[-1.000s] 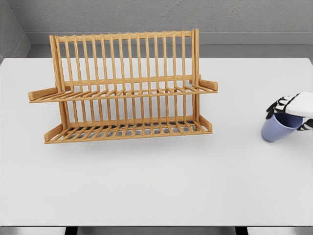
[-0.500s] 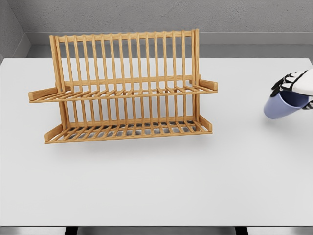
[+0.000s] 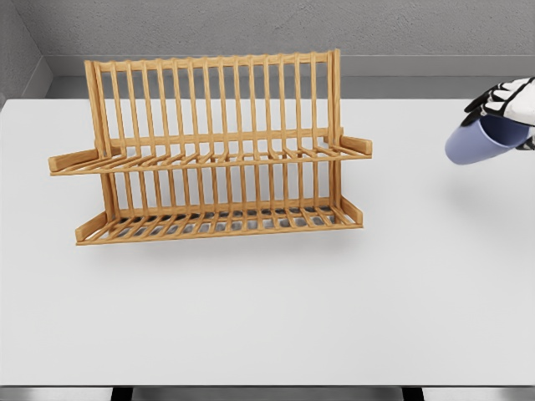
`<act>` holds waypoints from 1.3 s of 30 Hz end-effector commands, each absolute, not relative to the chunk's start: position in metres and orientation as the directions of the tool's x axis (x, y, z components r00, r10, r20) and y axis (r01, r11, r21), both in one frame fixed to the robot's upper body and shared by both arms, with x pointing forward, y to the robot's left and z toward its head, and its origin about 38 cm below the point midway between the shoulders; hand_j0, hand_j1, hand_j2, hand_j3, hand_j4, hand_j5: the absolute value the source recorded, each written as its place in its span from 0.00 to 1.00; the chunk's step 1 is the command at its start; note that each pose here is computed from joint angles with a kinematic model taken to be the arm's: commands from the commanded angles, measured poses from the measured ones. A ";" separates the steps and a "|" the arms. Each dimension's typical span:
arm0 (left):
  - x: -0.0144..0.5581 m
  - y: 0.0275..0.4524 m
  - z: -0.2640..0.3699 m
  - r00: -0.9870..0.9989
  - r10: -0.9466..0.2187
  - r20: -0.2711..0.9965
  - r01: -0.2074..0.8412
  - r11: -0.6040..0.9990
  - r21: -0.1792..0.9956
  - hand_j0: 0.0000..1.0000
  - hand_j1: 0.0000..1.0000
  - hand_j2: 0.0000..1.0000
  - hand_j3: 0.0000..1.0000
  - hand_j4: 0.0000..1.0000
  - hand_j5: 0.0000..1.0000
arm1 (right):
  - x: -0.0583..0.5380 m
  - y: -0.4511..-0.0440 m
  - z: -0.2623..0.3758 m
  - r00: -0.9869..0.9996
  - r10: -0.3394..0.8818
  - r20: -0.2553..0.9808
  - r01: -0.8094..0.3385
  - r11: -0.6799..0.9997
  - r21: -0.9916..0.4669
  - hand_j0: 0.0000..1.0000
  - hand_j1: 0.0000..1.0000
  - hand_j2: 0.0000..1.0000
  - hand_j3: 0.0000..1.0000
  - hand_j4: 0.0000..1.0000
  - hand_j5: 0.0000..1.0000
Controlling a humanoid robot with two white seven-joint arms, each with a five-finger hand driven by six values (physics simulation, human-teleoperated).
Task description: Right arm put cup on second shelf
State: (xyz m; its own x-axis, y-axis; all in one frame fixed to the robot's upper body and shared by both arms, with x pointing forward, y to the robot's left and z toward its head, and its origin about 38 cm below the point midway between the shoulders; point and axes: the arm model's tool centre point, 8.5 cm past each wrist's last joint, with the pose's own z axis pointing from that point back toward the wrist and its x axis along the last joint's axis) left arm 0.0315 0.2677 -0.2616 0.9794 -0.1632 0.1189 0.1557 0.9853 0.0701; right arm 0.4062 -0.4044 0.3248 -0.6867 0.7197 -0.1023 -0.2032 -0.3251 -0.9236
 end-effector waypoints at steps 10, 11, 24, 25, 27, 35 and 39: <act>0.032 0.268 -0.262 0.979 -0.163 0.119 0.155 0.985 0.070 1.00 1.00 1.00 1.00 1.00 1.00 | 0.414 -0.382 0.332 -0.718 0.690 -0.089 -0.154 -0.283 -0.947 0.65 0.65 0.65 0.65 0.65 0.65; 0.032 0.268 -0.262 0.979 -0.163 0.119 0.155 0.985 0.070 1.00 1.00 1.00 1.00 1.00 1.00 | 0.415 -0.379 0.333 -0.722 0.687 -0.089 -0.150 -0.281 -0.948 0.65 0.65 0.65 0.65 0.65 0.65; 0.031 0.268 -0.262 0.980 -0.163 0.117 0.155 0.985 0.070 1.00 1.00 1.00 1.00 1.00 1.00 | 0.418 -0.362 0.337 -0.747 0.659 -0.090 -0.116 -0.262 -0.958 0.64 0.64 0.64 0.64 0.64 0.64; 0.032 0.268 -0.262 0.979 -0.163 0.119 0.155 0.985 0.070 1.00 1.00 1.00 1.00 1.00 1.00 | 0.419 -0.362 0.337 -0.748 0.658 -0.089 -0.115 -0.261 -0.958 0.64 0.64 0.64 0.64 0.64 0.64; 0.032 0.268 -0.262 0.979 -0.163 0.119 0.155 0.985 0.070 1.00 1.00 1.00 1.00 1.00 1.00 | 0.420 -0.357 0.337 -0.754 0.651 -0.086 -0.109 -0.253 -0.961 0.64 0.64 0.64 0.64 0.64 0.64; 0.032 0.268 -0.262 0.979 -0.163 0.119 0.155 0.985 0.070 1.00 1.00 1.00 1.00 1.00 1.00 | 0.418 -0.339 0.344 -0.784 0.612 -0.102 -0.069 -0.249 -0.966 0.65 0.65 0.65 0.65 0.65 0.65; 0.032 0.268 -0.262 0.979 -0.163 0.119 0.155 0.985 0.070 1.00 1.00 1.00 1.00 1.00 1.00 | 0.419 -0.332 0.349 -0.793 0.600 -0.109 -0.049 -0.241 -0.969 0.65 0.65 0.65 0.65 0.65 0.65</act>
